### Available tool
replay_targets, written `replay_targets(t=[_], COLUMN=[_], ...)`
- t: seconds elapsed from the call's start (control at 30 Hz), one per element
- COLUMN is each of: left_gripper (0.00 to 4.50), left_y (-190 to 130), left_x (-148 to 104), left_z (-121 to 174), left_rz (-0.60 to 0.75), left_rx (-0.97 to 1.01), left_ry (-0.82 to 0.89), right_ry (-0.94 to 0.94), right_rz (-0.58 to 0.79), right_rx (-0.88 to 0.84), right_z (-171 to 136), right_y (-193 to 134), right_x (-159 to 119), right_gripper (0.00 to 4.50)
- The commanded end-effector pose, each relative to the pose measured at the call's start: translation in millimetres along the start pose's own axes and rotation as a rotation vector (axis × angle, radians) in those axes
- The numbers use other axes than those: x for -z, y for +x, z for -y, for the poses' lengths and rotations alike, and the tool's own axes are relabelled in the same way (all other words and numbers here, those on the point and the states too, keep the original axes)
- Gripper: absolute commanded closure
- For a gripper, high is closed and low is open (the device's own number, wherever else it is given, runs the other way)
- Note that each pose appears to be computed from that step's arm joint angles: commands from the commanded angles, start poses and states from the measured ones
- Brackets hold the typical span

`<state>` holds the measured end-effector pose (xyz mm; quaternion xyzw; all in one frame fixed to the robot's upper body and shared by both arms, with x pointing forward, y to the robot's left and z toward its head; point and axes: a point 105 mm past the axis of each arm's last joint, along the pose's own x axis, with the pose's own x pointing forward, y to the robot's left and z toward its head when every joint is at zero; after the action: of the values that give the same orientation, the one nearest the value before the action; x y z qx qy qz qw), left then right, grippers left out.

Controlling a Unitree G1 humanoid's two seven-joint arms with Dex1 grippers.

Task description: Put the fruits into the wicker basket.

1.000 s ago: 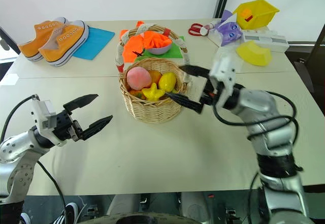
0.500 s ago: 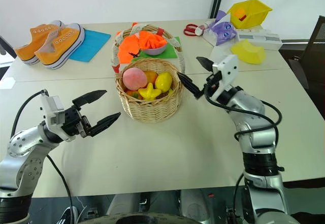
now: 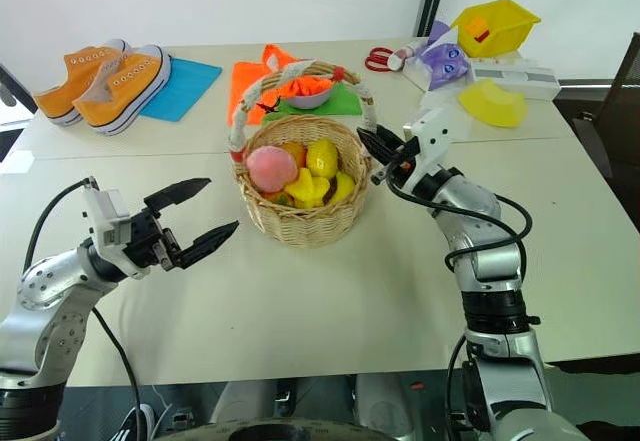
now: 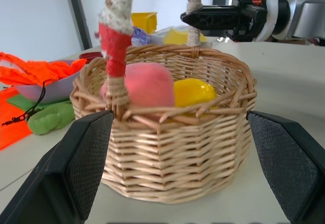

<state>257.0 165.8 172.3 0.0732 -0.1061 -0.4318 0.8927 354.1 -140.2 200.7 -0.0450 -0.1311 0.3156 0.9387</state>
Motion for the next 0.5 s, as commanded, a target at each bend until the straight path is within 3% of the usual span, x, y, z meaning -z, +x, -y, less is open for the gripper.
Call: replay_targets(t=[0.03,0.23,0.37,0.5], left_gripper=[0.0,0.0,0.0,0.0], left_y=[7.9,28.3,42.2,50.6], left_x=[-6.3,-4.3,-2.9,-0.5], left_z=[-1.7,-0.8,-0.9,-1.2], left_rz=[0.043,0.086,0.108,0.111], left_rx=[0.018,0.081,0.124,0.168], left_ry=[0.013,-0.011,-0.023,-0.024], right_ry=[-0.133,-0.262,-0.297,-0.325], right_rz=[0.03,-0.061,-0.129,-0.152], right_rx=[0.235,0.49,0.577,0.645], right_z=[58.2,112.0,119.0,118.6], right_y=[-35.6,-114.0,-156.5,-177.7], right_x=[-20.5,-29.9,-30.7,-33.4], right_gripper=[4.47,4.47,4.47,4.47])
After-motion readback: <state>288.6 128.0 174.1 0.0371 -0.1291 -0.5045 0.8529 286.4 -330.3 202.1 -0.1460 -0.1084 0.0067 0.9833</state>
